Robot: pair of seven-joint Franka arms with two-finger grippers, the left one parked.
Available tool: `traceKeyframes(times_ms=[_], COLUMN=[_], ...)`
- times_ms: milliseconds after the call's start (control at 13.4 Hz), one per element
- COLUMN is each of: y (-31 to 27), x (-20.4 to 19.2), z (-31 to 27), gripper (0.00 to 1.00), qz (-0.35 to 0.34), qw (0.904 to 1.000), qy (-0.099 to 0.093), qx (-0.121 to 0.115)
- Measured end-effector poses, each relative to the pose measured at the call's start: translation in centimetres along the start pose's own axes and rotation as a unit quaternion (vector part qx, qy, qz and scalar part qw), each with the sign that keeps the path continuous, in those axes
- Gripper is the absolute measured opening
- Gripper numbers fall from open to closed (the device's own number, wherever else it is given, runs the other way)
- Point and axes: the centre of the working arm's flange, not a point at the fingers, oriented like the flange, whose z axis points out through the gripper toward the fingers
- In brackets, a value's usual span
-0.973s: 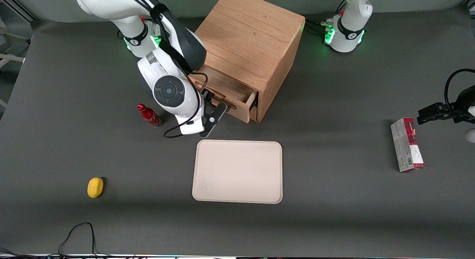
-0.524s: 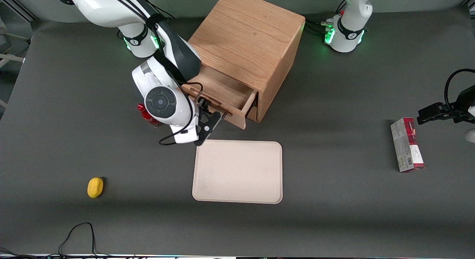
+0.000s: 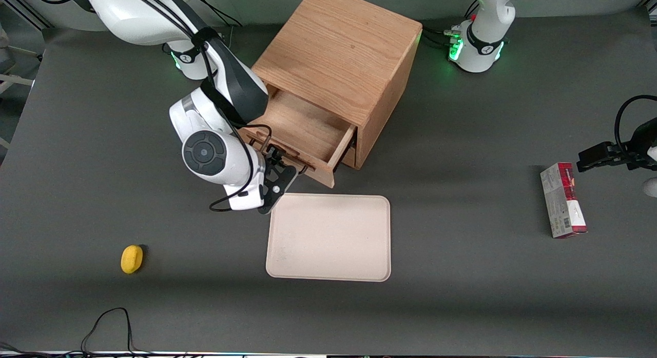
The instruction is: Open upper drawer
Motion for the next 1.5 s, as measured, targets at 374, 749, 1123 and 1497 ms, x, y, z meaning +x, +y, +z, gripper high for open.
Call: traceKeyframes(times_ms=[374, 749, 1123, 1497], y=[2.0, 3.4, 5.2, 7.1], x=[-0.1, 0.1, -0.1, -0.7], z=[-0.4, -0.7, -1.5, -1.6], gripper=[1.0, 1.0, 1.0, 1.0], qz=[0.012, 0.02, 0.03, 0.039], qw=[0.9999, 0.9997, 0.9991, 0.9987], qy=[0.008, 0.017, 0.029, 0.033], qx=[0.001, 0.001, -0.001, 0.001])
